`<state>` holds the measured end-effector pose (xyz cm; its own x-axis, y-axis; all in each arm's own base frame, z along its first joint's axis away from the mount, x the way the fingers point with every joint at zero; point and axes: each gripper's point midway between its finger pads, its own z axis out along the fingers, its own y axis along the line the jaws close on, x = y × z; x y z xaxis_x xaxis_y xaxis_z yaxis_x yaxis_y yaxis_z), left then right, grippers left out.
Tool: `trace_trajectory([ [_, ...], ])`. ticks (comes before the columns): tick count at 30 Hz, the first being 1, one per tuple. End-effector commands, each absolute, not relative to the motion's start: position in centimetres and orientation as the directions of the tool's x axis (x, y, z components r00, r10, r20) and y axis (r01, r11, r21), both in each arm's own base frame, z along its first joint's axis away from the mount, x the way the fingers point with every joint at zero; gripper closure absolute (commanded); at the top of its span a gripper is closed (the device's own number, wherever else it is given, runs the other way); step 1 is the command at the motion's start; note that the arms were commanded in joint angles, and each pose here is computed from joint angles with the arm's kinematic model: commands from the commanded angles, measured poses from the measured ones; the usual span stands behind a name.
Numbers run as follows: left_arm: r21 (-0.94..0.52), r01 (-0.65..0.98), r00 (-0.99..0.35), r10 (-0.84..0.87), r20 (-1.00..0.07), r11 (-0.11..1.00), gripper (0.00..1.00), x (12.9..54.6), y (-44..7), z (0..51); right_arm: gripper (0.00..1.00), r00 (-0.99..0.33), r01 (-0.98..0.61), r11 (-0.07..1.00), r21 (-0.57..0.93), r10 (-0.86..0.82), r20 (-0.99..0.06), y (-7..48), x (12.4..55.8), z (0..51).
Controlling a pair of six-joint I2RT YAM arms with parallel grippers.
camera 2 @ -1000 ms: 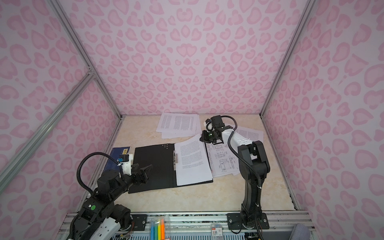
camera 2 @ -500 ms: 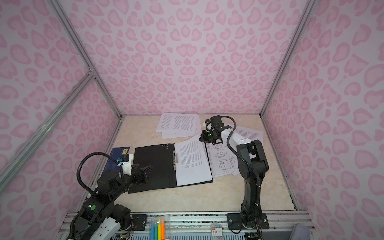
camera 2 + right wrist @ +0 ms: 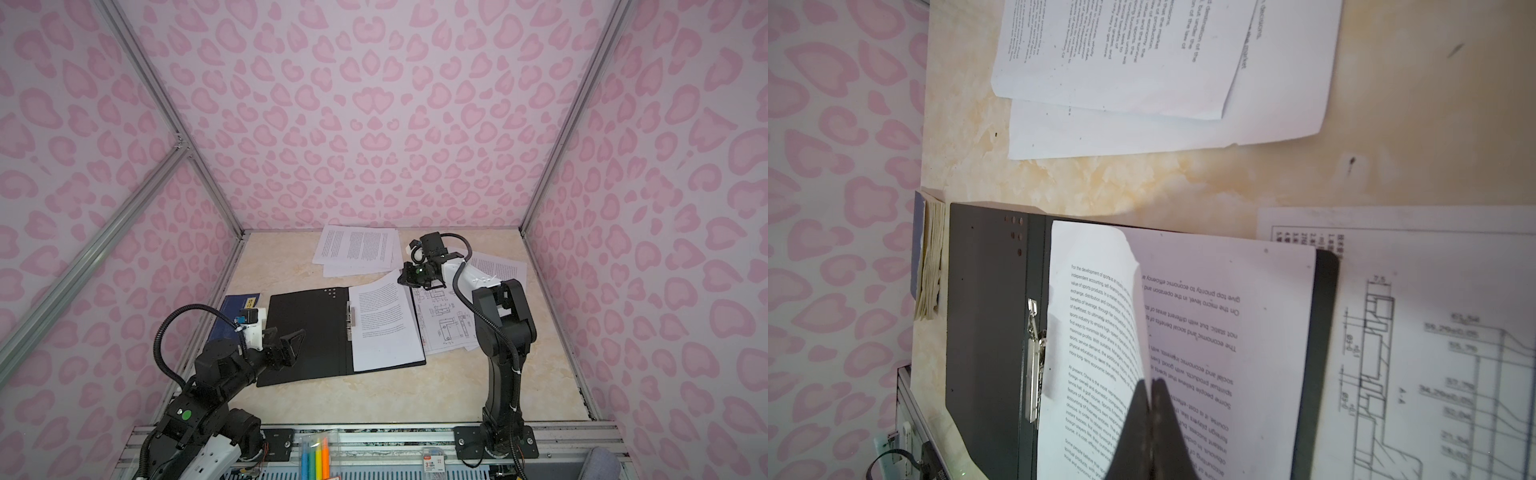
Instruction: Put the files into the folder
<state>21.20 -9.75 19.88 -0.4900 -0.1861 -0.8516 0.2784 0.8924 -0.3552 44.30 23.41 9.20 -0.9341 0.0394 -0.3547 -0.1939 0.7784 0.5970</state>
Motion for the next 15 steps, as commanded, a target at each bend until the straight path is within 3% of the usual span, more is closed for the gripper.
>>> trace_trajectory([
  [1, -0.347, 0.286, -0.465, -0.187, -0.865, 0.893, 0.02, 21.39, -9.70, 20.65, 1.00, -0.940, -0.188, 0.775, 0.604, 0.037, -0.340, 23.54, 44.06, 8.53],
  [10, -0.347, 0.287, -0.466, -0.186, -0.865, 0.893, 0.02, 21.38, -9.72, 20.62, 0.99, -0.942, -0.181, 0.774, 0.607, 0.042, -0.334, 23.64, 43.94, 8.09],
  [12, -0.347, 0.287, -0.466, -0.186, -0.865, 0.893, 0.02, 21.39, -9.71, 20.64, 0.95, -0.942, -0.177, 0.776, 0.605, 0.045, -0.333, 23.52, 43.93, 8.03],
  [15, -0.347, 0.287, -0.465, -0.186, -0.865, 0.893, 0.02, 21.39, -9.71, 20.65, 0.79, -0.936, -0.172, 0.789, 0.590, 0.057, -0.348, 23.13, 43.90, 8.07],
])
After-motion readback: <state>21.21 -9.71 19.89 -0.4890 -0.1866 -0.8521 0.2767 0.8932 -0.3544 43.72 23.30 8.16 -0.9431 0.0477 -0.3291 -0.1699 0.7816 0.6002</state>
